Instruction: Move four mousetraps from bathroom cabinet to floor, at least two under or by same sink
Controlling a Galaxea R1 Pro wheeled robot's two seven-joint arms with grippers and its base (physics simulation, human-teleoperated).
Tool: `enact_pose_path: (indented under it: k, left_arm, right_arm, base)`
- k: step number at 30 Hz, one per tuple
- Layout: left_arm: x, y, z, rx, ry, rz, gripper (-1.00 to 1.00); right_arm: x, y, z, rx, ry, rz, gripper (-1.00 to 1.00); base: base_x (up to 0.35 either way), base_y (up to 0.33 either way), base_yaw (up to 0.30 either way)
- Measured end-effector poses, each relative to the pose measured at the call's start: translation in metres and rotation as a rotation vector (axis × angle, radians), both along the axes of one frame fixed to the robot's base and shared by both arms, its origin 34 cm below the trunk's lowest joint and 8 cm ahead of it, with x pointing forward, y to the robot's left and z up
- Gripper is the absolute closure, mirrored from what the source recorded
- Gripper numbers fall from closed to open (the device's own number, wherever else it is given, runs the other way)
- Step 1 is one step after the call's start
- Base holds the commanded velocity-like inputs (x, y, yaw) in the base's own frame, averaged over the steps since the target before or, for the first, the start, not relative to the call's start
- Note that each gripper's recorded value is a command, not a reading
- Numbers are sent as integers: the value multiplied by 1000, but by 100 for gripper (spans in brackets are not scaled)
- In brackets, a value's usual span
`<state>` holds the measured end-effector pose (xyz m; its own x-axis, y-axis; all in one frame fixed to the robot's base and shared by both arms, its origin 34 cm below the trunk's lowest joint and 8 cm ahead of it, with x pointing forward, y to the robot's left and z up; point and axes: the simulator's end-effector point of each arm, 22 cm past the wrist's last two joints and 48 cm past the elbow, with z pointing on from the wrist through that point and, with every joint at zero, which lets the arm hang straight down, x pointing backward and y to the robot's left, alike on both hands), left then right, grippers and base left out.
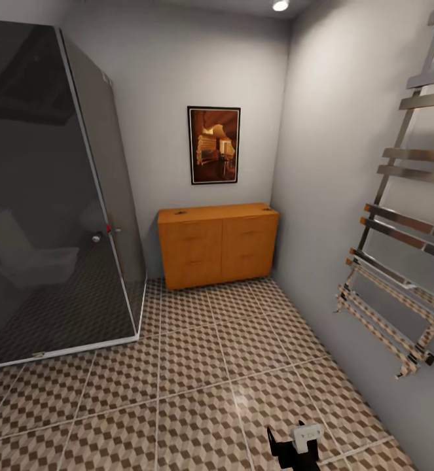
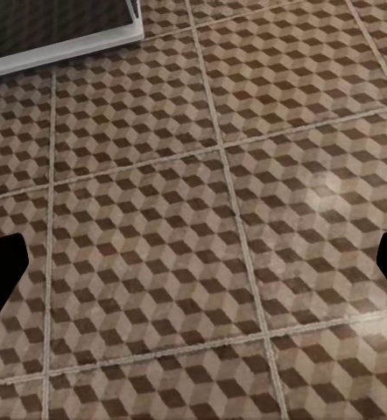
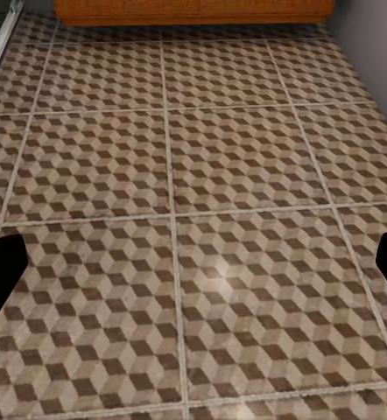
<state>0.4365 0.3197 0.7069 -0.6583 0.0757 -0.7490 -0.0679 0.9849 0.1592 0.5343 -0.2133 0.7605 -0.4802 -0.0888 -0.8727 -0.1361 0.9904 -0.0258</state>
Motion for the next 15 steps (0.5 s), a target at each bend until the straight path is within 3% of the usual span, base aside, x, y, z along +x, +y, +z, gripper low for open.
enact_pose_path:
  k: [15]
  left_arm:
    - [7, 0, 8, 0, -24, 0, -100]
  right_arm:
    - [6, 0, 10, 0, -24, 1, -100]
  base:
    - [0, 0, 0]
